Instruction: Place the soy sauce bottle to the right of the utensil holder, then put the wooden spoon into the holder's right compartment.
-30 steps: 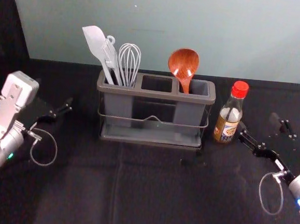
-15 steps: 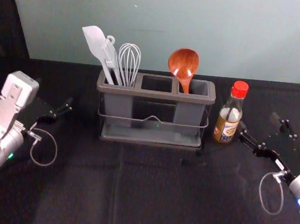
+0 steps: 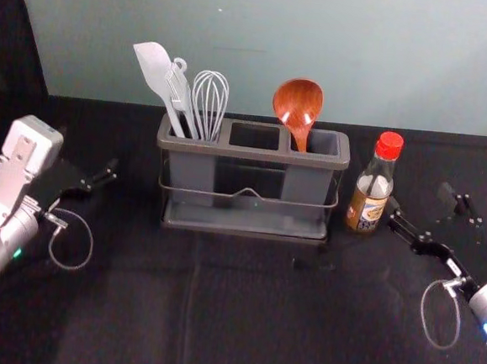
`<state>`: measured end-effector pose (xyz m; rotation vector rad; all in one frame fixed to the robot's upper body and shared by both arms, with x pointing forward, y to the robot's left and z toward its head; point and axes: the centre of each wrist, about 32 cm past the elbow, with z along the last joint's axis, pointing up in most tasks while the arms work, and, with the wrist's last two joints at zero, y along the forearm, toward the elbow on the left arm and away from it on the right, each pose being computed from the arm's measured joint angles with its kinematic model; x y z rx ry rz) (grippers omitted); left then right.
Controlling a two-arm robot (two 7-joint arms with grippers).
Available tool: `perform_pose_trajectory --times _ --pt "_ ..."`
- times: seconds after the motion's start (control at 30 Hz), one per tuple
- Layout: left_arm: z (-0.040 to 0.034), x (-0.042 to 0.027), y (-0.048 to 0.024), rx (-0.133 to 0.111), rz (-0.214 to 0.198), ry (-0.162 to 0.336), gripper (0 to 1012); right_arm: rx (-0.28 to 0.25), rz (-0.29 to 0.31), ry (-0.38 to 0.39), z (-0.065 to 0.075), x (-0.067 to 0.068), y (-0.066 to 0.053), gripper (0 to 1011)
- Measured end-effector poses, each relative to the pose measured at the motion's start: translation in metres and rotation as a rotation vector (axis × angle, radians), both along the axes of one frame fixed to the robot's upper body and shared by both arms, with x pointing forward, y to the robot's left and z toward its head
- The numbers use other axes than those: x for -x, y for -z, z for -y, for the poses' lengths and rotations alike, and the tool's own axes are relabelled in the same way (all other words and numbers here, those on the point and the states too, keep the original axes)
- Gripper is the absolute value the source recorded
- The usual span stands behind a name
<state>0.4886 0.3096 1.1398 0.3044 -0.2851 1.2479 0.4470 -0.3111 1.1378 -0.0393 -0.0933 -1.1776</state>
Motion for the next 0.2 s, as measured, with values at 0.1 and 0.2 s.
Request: perform_pose_trajectory --times 0.1,0.2 --pt "0.0000 0.0000 0.0000 0.000 0.000 0.000 1005 0.000 0.000 0.000 0.0000 0.0000 0.0000 1004" --pt "0.0000 0.0000 0.0000 0.000 0.000 0.000 1005 0.000 0.000 0.000 0.0000 0.0000 0.0000 1004"
